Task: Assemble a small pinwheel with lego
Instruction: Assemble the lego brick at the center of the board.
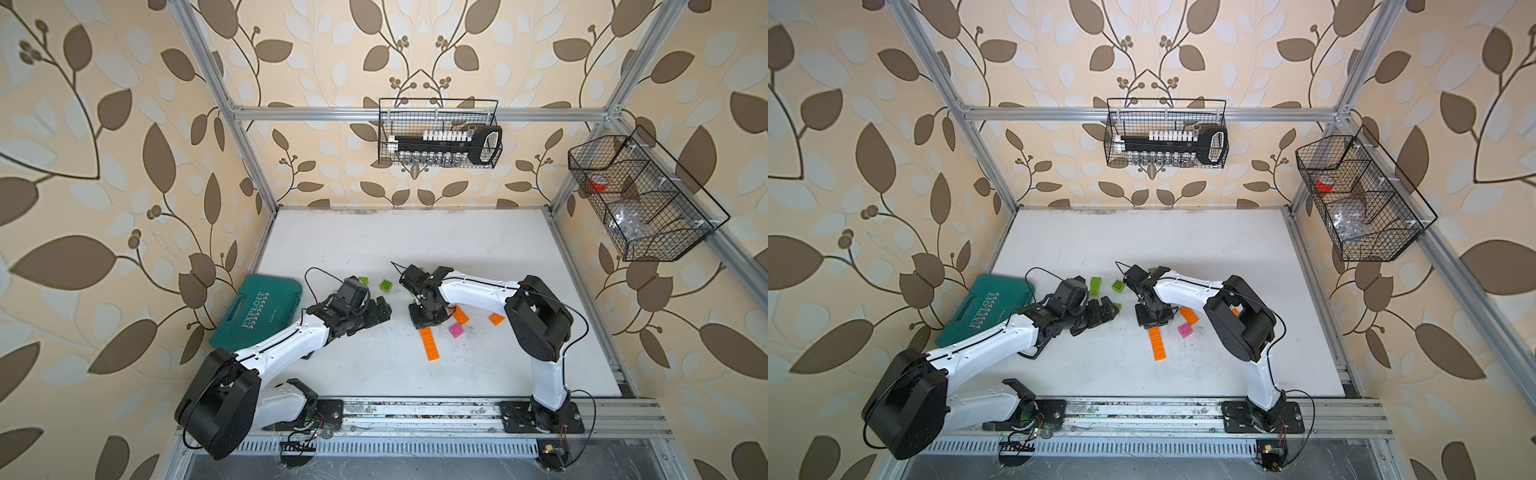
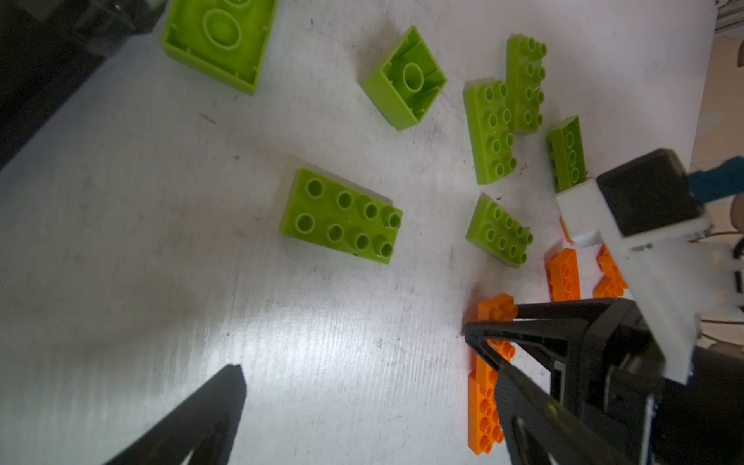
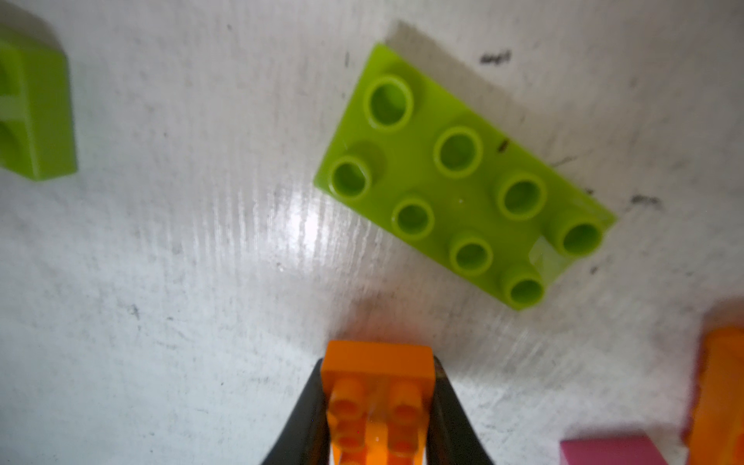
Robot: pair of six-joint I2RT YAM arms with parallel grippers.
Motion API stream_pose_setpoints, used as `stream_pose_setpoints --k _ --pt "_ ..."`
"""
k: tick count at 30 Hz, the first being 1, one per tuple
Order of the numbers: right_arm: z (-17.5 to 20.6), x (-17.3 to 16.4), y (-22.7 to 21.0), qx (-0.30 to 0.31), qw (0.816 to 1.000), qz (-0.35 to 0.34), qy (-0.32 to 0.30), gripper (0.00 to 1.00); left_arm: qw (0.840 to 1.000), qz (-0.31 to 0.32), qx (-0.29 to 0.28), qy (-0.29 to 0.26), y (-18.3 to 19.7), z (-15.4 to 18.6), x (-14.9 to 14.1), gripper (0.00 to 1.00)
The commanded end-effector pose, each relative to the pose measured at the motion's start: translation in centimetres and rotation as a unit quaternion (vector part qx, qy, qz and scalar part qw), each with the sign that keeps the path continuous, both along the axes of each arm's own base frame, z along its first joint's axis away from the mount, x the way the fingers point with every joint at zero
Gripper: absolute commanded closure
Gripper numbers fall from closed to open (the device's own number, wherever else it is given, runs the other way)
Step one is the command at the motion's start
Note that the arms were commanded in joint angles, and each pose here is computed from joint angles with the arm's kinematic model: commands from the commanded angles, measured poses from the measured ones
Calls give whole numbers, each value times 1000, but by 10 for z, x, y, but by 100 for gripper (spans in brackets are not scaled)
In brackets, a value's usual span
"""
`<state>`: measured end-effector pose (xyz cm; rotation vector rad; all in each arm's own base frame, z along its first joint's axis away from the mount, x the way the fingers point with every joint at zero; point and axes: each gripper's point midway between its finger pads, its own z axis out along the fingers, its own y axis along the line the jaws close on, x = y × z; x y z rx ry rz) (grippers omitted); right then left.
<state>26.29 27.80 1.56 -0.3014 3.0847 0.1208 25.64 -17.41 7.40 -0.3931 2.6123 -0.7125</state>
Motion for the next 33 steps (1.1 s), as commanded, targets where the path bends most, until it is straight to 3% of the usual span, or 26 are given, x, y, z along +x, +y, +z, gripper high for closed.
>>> stream_pose_setpoints --k 1,5,9,24,30,33 --pt "-23 -21 -24 -48 998 -3 40 76 1000 2 9 -12 2 6 5 1" --pt "-25 -22 -24 -49 998 -6 43 65 1000 1 9 -12 1 6 6 1" --pt "-27 -22 -25 -51 998 -8 45 63 1000 2 11 -12 2 6 5 1" --pt "-21 -18 -23 -44 998 -8 40 72 1000 6 19 -17 7 9 4 1" --pt "-21 -22 -26 -43 998 -10 43 72 1000 5 19 -16 7 8 4 1" --pt "-22 -21 -23 -38 998 -11 44 67 1000 6 17 -17 6 9 4 1"
